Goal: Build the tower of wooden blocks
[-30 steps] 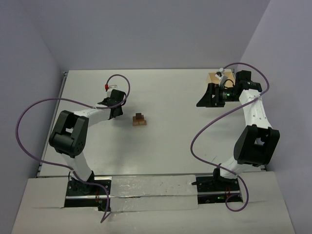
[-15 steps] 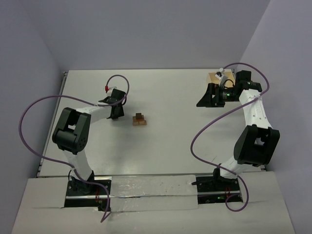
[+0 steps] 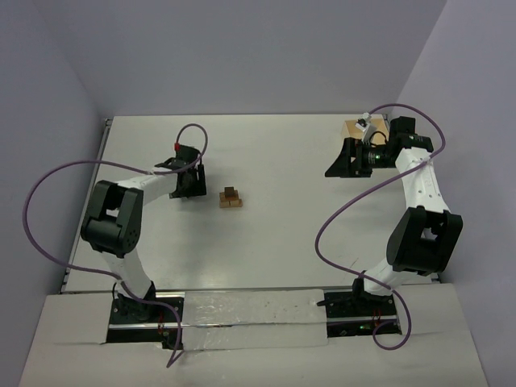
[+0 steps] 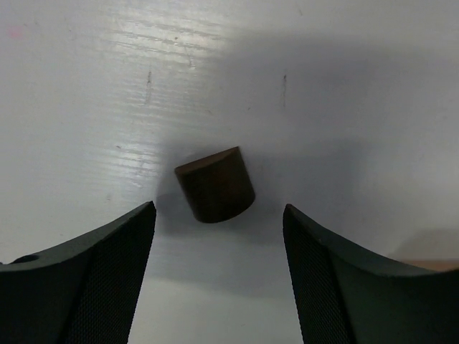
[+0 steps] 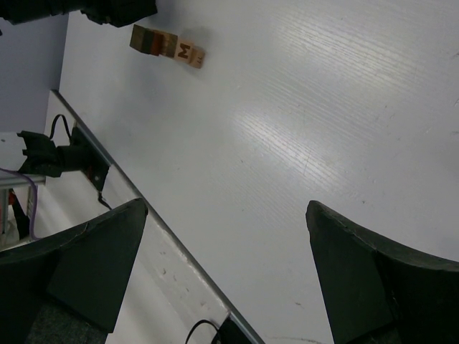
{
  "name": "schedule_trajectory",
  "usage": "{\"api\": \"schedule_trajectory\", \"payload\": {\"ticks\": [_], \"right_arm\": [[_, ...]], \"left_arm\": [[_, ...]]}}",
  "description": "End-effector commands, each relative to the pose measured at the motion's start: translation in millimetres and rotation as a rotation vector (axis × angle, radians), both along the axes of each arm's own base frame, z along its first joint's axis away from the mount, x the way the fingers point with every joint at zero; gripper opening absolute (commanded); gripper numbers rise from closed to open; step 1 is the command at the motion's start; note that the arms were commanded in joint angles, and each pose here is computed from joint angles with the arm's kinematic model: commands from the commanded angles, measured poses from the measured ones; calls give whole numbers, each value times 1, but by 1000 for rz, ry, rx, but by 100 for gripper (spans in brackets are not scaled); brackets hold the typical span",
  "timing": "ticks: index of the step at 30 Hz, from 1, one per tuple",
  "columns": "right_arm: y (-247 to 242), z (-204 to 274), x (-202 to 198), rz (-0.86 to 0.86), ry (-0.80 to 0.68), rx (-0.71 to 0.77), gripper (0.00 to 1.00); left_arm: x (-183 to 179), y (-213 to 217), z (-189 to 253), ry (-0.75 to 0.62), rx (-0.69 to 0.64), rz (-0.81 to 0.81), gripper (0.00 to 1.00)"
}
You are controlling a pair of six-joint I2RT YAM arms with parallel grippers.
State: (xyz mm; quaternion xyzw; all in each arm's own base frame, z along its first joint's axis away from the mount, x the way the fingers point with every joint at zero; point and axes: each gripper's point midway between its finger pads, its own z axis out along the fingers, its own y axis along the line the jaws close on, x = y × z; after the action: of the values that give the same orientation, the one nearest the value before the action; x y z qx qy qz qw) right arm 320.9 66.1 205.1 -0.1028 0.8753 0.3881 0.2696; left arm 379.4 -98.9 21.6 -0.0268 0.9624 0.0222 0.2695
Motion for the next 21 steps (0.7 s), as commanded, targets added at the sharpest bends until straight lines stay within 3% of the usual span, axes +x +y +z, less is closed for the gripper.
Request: {"api": "schedule_trajectory", "payload": {"ticks": [1, 4, 10, 12, 21], "right_arm": [[4, 9, 1, 24, -31, 6, 100], [5, 9, 2, 29, -27, 9, 100], [7, 9, 2, 40, -30, 5, 100], [8, 9, 2, 43, -30, 4, 100], [9, 8, -1, 51, -28, -4, 100]], "left_arm": [[-2, -5, 49, -28, -103, -364, 81], [-1, -9, 71, -63, -99, -571, 82], [-20, -22, 76, 32, -162, -998, 77], [-27, -20, 75, 78, -166, -1116, 81], [4, -5, 55, 64, -31, -1214, 78]]}}
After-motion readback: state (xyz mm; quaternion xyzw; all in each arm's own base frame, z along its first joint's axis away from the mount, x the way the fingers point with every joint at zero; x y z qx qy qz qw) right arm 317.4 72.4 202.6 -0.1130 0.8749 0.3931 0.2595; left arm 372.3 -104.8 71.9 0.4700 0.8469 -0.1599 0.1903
